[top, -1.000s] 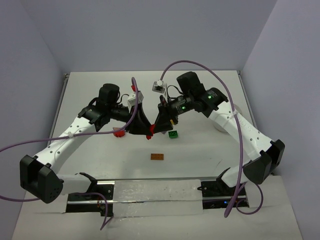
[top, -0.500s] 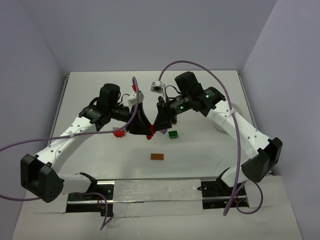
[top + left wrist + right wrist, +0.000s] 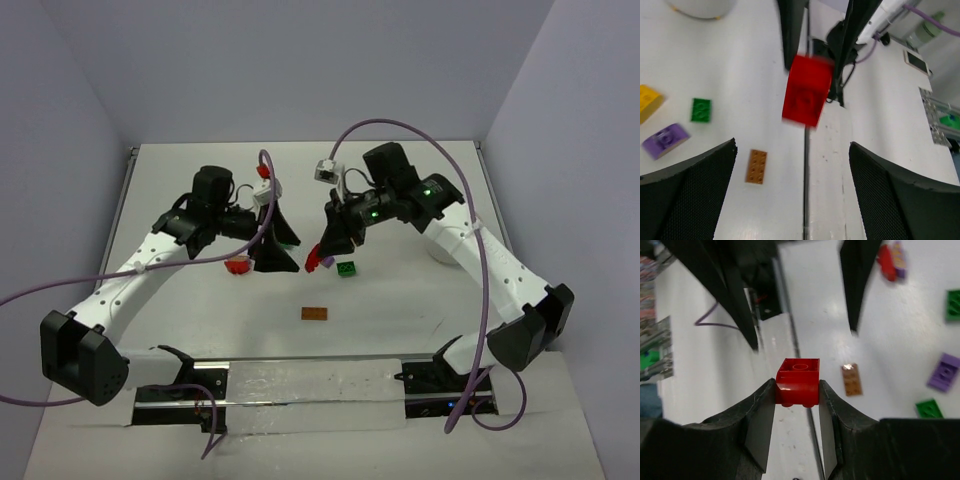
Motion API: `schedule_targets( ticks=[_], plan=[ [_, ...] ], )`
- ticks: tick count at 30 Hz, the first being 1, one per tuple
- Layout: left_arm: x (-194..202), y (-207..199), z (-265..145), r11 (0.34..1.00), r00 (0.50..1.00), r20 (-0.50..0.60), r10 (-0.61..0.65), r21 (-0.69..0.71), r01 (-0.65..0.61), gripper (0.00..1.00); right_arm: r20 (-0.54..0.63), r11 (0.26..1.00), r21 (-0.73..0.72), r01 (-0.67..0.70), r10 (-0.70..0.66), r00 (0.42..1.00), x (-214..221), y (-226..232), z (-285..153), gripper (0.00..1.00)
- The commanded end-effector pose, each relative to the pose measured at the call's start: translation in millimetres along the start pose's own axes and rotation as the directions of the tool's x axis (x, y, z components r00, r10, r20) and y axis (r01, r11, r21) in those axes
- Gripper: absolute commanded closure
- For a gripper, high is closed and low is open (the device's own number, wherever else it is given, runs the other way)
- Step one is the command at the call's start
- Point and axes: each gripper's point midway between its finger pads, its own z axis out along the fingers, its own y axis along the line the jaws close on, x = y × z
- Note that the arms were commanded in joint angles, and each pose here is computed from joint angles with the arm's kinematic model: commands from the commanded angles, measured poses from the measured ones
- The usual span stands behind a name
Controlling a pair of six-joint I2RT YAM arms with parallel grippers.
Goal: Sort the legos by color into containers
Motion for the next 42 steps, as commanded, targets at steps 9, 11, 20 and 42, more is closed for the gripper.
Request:
schedule_targets(
  ticks=[9, 11, 20, 42],
  plan=[
    [4, 43, -65, 0.968, 0.999, -0.042, -0.003, -0.249, -0.007, 0.01, -0.125, 0.779, 0.623, 0.070, 0.011, 0.992, 50, -149, -148, 1.00],
    [7, 44, -65, 0.970, 0.999, -0.043, 0.008, -0.241, -0.018, 0.01, -0.165, 0.729, 0.679, 0.084, 0.040, 0.986, 57, -172, -166, 1.00],
    [21, 46, -66, 0.973, 0.997, -0.075, -0.013, -0.232, -0.005, 0.01, -0.257, 0.591, 0.794, 0.141, 0.117, 0.959, 75, -246, -220, 1.00],
    [28, 54, -64, 0.973, 0.995, -0.088, -0.042, -0.229, 0.021, 0.01, -0.334, 0.565, 0.809, 0.160, 0.218, 0.917, 117, -303, -236, 0.94]
  ],
)
